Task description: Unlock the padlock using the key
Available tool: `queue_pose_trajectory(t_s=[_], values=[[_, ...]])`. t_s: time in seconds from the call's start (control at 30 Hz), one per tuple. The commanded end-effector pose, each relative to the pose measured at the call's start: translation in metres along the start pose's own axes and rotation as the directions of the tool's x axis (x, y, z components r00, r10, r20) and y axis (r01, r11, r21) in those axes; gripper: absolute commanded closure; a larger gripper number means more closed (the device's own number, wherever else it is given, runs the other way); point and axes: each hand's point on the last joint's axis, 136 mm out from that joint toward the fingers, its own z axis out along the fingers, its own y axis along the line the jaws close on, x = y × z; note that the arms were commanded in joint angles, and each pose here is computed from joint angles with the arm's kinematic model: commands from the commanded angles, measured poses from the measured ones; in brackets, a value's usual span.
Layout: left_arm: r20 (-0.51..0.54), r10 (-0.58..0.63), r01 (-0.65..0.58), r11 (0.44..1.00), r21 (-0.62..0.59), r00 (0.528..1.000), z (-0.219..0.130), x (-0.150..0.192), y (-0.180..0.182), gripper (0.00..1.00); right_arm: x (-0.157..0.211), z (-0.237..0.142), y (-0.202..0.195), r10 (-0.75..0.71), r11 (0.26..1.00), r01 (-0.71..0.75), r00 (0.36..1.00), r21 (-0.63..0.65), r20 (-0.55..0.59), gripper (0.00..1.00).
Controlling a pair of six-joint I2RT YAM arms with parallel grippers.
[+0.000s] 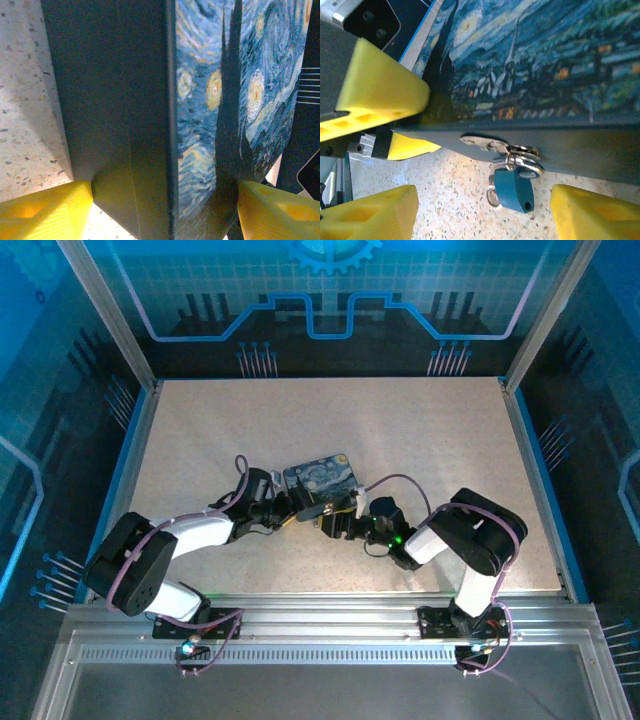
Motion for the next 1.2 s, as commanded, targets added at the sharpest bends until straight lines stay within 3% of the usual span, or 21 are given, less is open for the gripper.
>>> queue_pose_trajectory(t_s=[0.0,0.6,1.17], values=[[-0.087,-0.060,0.044,0.984,-0.172,0.994,0.0005,0.0318,0.0499,0.24,-0.0071,0.0079,0.0064,-0.023,0.999,0.023,0.999,-0.026,0.029,0.31],[-0.088,-0.057,0.041,0.983,-0.178,0.995,0.0001,0.0316,0.0502,0.24,-0.0091,0.0122,0.0096,-0.033,0.996,0.039,0.998,-0.084,0.061,0.40],[-0.086,-0.060,0.044,0.983,-0.180,0.994,-0.0005,0.0320,0.0513,0.24,-0.0046,0.0099,0.0059,-0.040,0.996,0.044,0.998,-0.074,0.051,0.63]])
